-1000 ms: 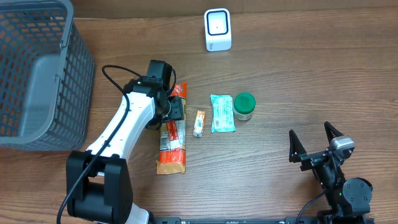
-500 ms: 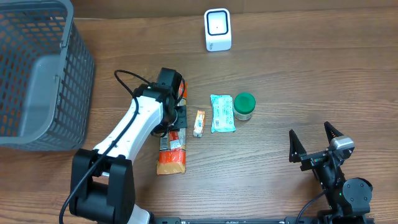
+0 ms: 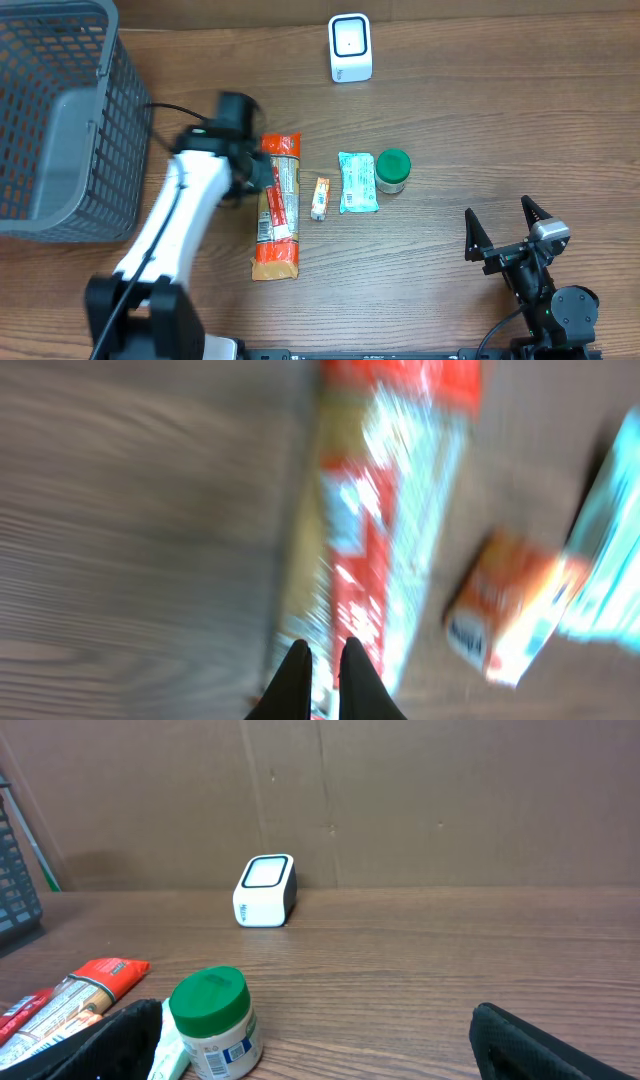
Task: Scan the item barcode
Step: 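Lower the spaghetti packet onto the table and open the left gripper, then withdraw the left gripper to the left side beside the basket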
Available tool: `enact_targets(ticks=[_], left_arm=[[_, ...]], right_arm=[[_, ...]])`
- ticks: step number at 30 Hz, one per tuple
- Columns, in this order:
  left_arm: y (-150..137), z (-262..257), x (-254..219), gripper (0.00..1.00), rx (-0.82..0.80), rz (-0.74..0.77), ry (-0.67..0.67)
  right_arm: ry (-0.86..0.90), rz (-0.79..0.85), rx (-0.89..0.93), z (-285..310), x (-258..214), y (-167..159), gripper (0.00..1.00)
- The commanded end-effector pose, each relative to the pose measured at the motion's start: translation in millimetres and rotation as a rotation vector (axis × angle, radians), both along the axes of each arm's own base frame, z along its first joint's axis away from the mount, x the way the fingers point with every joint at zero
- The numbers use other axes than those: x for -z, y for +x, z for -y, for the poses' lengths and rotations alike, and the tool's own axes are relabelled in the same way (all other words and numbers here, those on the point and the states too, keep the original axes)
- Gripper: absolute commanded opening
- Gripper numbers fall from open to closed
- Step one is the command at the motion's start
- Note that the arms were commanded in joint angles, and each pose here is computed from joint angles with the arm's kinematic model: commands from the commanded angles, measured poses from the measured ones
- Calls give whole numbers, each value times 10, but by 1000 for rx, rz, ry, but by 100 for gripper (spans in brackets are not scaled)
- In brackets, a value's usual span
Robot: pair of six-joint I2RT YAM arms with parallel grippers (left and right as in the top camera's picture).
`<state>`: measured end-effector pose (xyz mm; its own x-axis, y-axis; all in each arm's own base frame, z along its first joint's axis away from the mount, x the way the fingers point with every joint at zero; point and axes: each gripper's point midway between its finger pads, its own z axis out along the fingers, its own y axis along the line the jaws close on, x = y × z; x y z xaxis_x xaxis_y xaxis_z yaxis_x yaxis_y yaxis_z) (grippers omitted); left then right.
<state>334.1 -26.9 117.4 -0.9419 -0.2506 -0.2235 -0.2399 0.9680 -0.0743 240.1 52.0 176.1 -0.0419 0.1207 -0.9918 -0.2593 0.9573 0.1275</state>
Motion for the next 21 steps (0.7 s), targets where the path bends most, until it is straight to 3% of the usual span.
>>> enact_targets(ticks=[1,4,5,6,7,9,21], left_arm=[[96,-448,-282,4,-102,89,57],[63,-743,-264,11,-188,80,61],[45,-835,-256,25,-216,77,61],[25,-904,-247,46,-246,74,58],[4,-978,-238,55,-283,71,55],[-23,-1071,-232,100,-340,70,46],[-38,-1136,-233,100,-361,70,46]], right_arm=[[3,0,-3,-4,26,1,100],[3,0,-3,-4,26,1,100],[2,0,-3,-4,26,1,100],[3,0,-3,-4,26,1,100],[2,0,-3,-4,26,1,100],[3,0,-3,-4,26,1,100],[3,0,-3,-4,26,1,100]])
